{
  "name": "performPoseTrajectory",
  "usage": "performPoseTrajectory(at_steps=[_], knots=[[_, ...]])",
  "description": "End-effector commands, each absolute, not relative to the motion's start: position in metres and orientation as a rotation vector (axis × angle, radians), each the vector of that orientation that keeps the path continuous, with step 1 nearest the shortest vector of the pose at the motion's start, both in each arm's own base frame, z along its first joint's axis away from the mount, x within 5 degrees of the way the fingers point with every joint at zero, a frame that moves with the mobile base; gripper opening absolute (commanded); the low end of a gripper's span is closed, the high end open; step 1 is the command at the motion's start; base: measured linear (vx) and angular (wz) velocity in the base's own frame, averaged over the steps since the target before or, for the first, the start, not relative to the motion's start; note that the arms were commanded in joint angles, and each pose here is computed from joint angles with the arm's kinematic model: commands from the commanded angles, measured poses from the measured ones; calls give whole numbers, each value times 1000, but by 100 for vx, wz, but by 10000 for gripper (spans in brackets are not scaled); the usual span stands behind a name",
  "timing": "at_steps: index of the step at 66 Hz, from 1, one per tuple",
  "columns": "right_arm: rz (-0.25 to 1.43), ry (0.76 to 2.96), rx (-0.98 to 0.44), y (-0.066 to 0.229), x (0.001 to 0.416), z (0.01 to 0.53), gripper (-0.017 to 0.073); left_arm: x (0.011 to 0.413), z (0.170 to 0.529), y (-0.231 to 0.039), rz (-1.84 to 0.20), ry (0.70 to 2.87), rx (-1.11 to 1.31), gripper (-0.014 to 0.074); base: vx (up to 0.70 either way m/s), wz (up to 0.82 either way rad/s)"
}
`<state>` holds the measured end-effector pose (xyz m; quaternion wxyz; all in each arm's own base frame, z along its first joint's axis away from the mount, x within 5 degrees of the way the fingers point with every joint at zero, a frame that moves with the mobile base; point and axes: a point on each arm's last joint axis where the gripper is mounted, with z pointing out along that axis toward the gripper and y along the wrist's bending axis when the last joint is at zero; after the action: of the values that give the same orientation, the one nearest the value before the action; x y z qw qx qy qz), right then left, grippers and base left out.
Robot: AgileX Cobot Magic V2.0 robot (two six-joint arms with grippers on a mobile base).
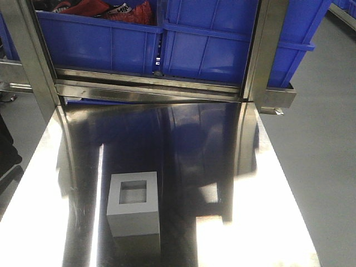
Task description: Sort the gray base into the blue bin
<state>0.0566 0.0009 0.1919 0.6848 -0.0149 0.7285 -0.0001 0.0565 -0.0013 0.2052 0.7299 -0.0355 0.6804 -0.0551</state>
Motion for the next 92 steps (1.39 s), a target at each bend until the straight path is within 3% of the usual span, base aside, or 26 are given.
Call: performPoseTrajectory(at_steps=[1, 17, 43, 65, 92], knots=[[-9, 1561, -43, 1, 56, 194, -9, 50, 236, -1, -137, 1342, -72, -6, 0, 0], [-9, 1561, -43, 1, 56, 194, -9, 45, 274, -1, -138, 1310, -71, -6, 0, 0], [-9, 1561, -43, 1, 56, 194, -9, 83, 312, -2, -125, 1670, -101, -6, 0, 0], [-9, 1561, -43, 1, 56, 194, -9, 110, 298, -2, -102, 1997, -122, -6, 0, 0], [-9, 1561, -43, 1, 56, 194, -9, 112, 296, -2, -102, 2019, -124, -3, 0, 0]])
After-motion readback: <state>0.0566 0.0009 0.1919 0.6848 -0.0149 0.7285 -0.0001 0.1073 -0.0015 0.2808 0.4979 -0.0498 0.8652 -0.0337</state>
